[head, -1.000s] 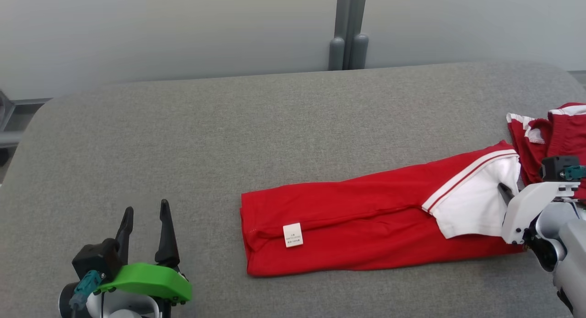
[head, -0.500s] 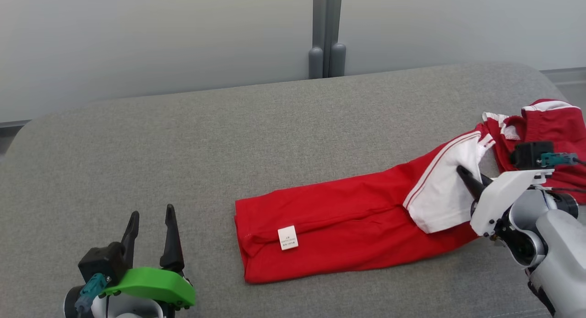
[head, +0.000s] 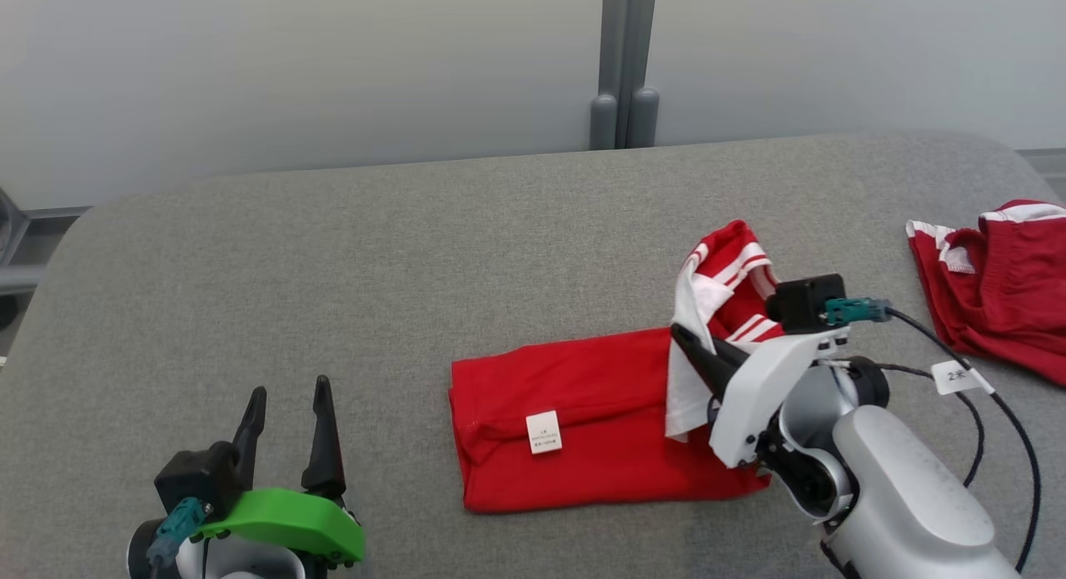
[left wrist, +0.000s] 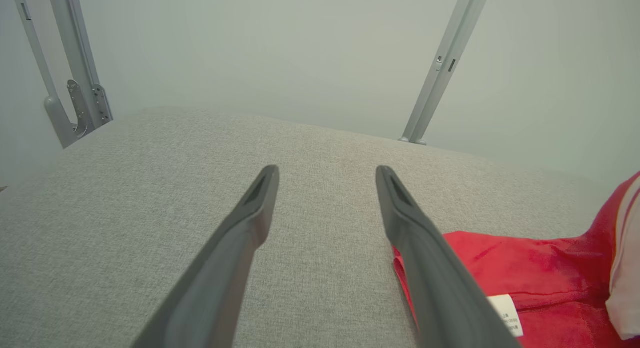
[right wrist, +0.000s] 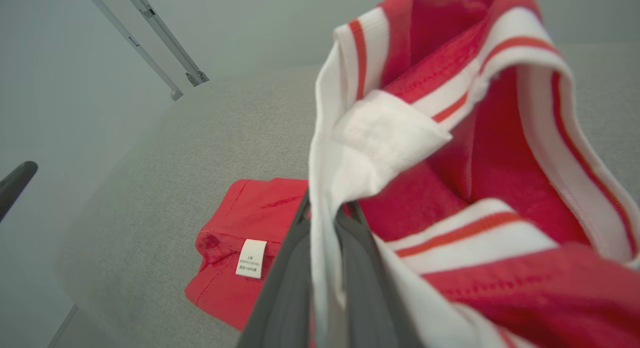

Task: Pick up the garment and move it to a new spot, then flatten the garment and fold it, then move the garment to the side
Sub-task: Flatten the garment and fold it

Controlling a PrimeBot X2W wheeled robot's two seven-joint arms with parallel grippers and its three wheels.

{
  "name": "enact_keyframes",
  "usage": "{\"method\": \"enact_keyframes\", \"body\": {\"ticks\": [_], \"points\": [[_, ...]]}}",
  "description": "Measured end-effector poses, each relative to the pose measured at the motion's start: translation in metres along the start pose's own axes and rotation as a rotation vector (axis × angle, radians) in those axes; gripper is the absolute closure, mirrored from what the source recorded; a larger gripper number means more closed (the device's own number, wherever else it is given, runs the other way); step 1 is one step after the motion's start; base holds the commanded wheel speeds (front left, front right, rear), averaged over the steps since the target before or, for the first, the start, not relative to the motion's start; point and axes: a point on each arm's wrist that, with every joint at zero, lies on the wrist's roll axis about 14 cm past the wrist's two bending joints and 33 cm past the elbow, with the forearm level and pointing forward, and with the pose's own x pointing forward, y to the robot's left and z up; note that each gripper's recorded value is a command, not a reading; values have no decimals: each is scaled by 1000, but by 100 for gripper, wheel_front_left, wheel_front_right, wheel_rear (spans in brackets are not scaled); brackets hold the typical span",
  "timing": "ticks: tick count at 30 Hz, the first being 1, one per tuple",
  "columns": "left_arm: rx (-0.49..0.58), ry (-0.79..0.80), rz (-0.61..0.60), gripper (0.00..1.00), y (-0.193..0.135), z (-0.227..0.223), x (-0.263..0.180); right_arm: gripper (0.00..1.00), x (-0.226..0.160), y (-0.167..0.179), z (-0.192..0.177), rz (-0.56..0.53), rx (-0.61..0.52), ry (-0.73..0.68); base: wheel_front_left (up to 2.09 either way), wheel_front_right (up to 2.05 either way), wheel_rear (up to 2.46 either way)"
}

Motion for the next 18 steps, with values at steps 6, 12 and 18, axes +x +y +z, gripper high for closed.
{"method": "enact_keyframes", "body": {"ticks": [6, 12, 18], "points": [[-10, -7, 7, 0, 2, 2, -3, 100, 20, 45, -16, 85, 11, 35, 0, 0, 0], [-20, -12, 12, 0, 2, 3, -4, 100, 38, 65, -33, 119, 19, 83, 0, 0, 0], [-24, -19, 22, 0, 5, 6, -5, 100, 53, 78, -49, 157, 36, 129, 0, 0, 0]]}}
